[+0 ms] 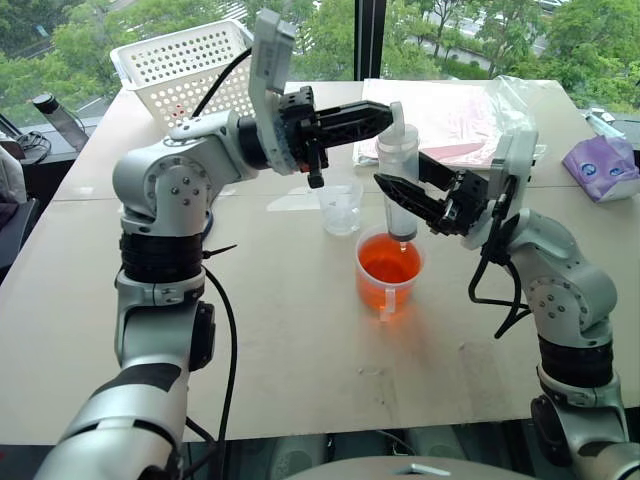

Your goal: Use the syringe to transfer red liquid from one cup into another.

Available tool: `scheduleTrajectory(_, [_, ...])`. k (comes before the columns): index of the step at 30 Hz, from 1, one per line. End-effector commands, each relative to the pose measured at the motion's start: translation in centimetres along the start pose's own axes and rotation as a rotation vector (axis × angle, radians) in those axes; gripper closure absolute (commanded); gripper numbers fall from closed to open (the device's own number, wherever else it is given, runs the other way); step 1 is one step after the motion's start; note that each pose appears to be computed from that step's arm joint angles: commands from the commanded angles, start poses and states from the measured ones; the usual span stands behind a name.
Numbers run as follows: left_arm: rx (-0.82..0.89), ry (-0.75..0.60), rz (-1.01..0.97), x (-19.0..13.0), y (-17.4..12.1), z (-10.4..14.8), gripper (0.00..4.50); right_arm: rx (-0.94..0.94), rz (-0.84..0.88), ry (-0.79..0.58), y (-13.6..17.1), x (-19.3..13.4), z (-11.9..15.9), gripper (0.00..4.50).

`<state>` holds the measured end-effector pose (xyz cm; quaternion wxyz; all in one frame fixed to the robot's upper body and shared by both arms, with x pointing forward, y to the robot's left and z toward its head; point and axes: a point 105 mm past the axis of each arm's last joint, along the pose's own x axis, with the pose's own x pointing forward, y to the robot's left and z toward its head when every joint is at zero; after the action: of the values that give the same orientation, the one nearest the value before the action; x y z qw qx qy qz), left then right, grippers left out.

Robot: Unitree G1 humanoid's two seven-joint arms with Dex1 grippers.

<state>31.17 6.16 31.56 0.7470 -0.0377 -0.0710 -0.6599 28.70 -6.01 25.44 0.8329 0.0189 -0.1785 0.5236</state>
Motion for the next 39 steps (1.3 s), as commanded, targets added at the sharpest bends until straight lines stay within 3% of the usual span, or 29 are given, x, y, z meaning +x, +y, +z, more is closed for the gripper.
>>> scheduleTrajectory(1, [0.041, -0.020, -0.036, 0.9, -0.8, 1.2, 4.43, -0.052, 0.073, -0.012, 1.2, 0.5, 0.6, 2.97])
scheduleTrajectory(18, [0.021, -0.030, -0.042, 1.4, -0.7, 1.4, 4.43, -0.042, 0.067, -0.018, 1.4, 0.7, 0.6, 2.97])
scheduleTrajectory(19, [0.023, -0.028, -0.045, 1.4, -0.7, 1.4, 3.89, -0.042, 0.066, -0.018, 1.4, 0.7, 0.6, 2.97])
scheduleTrajectory(22, [0.049, -0.021, -0.030, 1.5, -0.6, 1.3, 2.87, -0.043, 0.064, -0.016, 1.3, 0.7, 0.5, 2.97])
scheduleTrajectory(26, [0.039, -0.038, -0.040, 1.6, -0.7, 1.6, 2.87, -0.042, 0.061, -0.015, 1.3, 0.7, 0.5, 2.97])
scheduleTrajectory(29, [0.037, -0.043, -0.052, 1.6, -0.9, 1.6, 3.70, -0.042, 0.058, -0.016, 1.2, 0.6, 0.5, 2.97])
scheduleTrajectory(31, [0.039, -0.040, -0.064, 1.5, -1.1, 1.5, 4.47, -0.042, 0.057, -0.015, 1.2, 0.6, 0.4, 2.97])
scheduleTrajectory(39, [0.051, -0.016, -0.073, 2.0, -1.2, 1.1, 4.47, -0.019, 0.064, -0.013, 1.5, 0.6, 0.3, 2.97])
